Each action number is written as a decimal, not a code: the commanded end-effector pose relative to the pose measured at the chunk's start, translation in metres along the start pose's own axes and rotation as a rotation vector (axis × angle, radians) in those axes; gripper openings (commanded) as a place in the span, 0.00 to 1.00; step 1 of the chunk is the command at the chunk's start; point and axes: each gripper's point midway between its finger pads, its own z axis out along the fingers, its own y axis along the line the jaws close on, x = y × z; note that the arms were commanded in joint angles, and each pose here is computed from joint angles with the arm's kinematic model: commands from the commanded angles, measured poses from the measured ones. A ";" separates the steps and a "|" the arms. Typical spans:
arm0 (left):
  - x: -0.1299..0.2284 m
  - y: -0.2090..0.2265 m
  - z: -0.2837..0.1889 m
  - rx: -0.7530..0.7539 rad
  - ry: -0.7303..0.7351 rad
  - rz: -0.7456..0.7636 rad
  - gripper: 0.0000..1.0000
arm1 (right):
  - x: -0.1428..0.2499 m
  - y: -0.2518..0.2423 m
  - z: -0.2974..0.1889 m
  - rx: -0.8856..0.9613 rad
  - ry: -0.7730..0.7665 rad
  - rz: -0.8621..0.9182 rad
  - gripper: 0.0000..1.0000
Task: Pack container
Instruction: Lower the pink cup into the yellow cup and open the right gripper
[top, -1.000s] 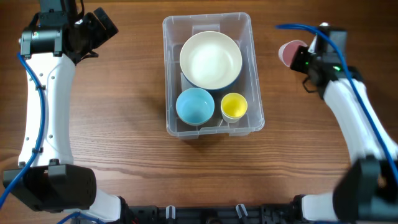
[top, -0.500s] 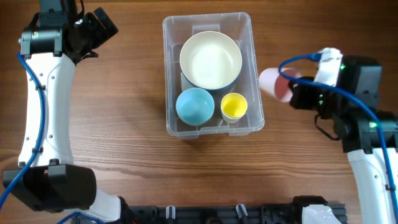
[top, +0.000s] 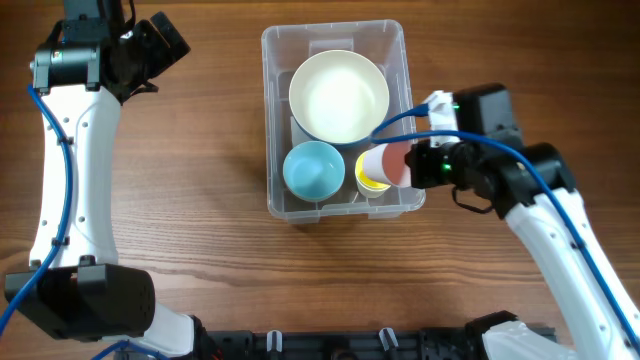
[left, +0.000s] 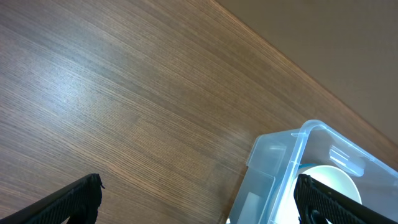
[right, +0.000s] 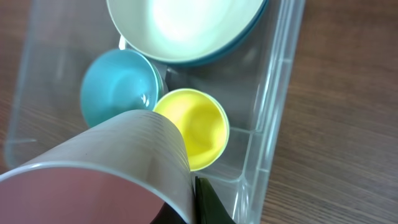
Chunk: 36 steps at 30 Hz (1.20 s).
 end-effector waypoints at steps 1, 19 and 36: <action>-0.006 -0.003 -0.012 0.025 -0.024 -0.013 1.00 | 0.004 -0.006 0.018 0.041 0.054 -0.021 0.04; -0.006 -0.003 -0.012 0.025 -0.024 -0.013 1.00 | -0.001 -0.018 0.028 0.102 0.054 0.005 0.28; -0.006 -0.003 -0.012 0.025 -0.024 -0.013 1.00 | -0.075 -0.031 0.018 0.152 -0.255 0.047 0.68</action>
